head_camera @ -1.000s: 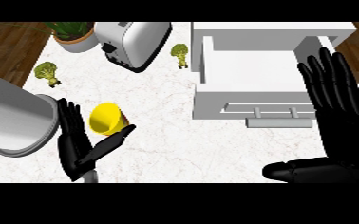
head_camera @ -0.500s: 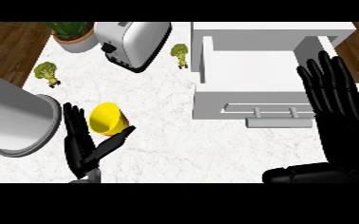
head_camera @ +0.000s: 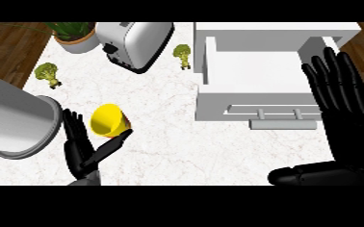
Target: Pick up the cup, place it into the drawer and close the drawer
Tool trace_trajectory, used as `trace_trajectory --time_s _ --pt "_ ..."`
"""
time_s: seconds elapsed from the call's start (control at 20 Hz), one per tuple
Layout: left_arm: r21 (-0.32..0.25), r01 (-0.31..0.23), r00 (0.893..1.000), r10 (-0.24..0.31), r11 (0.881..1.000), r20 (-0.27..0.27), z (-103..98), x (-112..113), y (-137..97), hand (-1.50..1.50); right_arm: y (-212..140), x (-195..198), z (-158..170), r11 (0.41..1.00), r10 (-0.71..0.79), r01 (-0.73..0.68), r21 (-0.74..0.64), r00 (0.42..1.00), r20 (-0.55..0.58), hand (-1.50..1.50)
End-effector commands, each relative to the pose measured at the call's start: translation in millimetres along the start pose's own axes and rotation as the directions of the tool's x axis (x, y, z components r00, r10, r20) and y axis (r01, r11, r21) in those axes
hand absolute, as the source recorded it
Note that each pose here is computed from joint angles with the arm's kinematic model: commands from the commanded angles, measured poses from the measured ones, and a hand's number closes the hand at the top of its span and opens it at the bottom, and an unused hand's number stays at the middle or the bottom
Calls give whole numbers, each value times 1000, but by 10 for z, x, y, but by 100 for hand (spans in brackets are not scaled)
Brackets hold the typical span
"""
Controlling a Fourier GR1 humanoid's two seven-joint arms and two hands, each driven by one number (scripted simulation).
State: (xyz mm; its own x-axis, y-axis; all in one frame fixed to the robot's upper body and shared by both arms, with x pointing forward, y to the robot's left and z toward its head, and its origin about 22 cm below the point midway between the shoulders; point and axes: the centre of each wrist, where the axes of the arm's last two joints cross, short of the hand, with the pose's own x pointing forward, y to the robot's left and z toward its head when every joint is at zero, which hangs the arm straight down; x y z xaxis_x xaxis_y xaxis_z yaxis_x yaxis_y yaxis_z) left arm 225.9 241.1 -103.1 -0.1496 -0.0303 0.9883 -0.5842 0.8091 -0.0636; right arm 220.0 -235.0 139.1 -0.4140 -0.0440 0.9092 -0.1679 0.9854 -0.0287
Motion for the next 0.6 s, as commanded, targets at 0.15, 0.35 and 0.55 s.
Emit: trace_trajectory --time_s 0.15,0.35,0.55 --pt "-12 -5 1000 5 1000 -14 110 -78 43 -150 -43 12 -76 1000 -2 2 -3 1000 7 -150" --pt "-44 -21 1000 21 999 11 -181 -190 55 -150 5 -19 -3 1000 -21 21 14 1000 -2 -150" --pt "-38 -48 999 48 998 10 23 -333 30 -150 9 19 -37 1000 -7 7 9 1000 -6 -150"
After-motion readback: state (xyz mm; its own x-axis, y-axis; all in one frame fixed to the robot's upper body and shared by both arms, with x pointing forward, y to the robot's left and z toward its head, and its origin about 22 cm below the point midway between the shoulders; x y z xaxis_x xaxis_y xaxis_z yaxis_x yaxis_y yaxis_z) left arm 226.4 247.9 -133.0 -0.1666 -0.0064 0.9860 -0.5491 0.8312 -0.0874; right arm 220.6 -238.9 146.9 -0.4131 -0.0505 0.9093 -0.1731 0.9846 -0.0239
